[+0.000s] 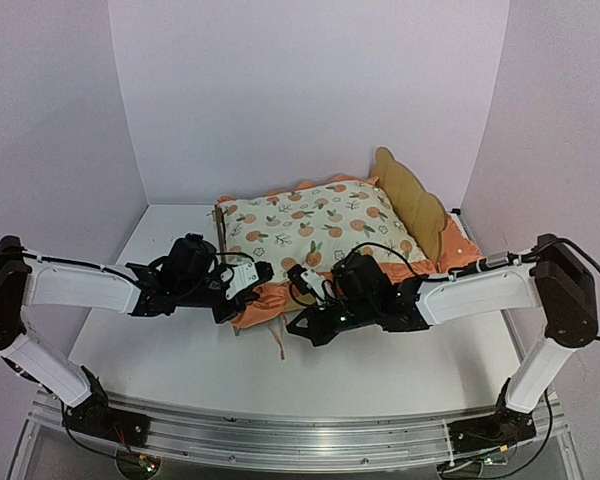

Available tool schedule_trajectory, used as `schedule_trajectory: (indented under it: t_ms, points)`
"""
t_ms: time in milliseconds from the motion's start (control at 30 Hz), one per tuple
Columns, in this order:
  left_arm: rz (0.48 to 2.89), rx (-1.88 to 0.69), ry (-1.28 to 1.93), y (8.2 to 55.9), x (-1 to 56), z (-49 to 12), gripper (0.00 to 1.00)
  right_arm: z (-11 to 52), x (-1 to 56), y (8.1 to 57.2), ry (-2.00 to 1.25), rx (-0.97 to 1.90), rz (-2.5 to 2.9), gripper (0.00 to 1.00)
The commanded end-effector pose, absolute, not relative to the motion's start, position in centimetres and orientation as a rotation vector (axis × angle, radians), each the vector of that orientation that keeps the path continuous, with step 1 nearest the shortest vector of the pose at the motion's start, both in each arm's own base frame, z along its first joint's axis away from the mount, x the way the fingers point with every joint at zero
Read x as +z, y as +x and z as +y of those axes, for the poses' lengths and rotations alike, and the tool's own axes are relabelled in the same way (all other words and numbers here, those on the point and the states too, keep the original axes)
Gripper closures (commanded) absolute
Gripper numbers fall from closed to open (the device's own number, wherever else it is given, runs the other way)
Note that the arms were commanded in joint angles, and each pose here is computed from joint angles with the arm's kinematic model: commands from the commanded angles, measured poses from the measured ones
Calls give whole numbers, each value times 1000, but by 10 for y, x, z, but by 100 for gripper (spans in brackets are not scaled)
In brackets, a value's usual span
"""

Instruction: Set up the pet bed

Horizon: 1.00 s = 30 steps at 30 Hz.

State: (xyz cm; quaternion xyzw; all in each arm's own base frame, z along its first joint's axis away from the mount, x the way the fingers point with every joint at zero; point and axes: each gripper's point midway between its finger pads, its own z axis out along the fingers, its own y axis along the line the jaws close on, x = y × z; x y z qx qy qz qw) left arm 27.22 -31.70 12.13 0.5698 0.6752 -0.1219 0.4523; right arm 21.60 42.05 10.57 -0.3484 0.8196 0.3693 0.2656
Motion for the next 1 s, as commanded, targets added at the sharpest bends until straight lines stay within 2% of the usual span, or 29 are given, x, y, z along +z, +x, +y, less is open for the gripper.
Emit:
schedule_trajectory:
  t_ms: [0, 233, 367, 667, 767, 967]
  points:
    - [1617, -413, 1362, 272, 170, -327, 100, 418, 95, 233, -836, 927, 2266, 100]
    - [1752, -461, 1225, 308, 171, -313, 100, 427, 63, 250, -751, 737, 2325, 100]
    - [1758, -493, 1256, 308, 161, -314, 100, 437, 57, 251, -783, 639, 2284, 97]
    - [1839, -521, 1284, 301, 135, -312, 100, 467, 39, 251, -798, 614, 2273, 62]
    - [1830, -520, 1280, 302, 136, -312, 100, 465, 31, 254, -783, 511, 2251, 46]
    - [1844, -527, 1265, 302, 134, -311, 100, 458, 14, 263, -794, 267, 2177, 42]
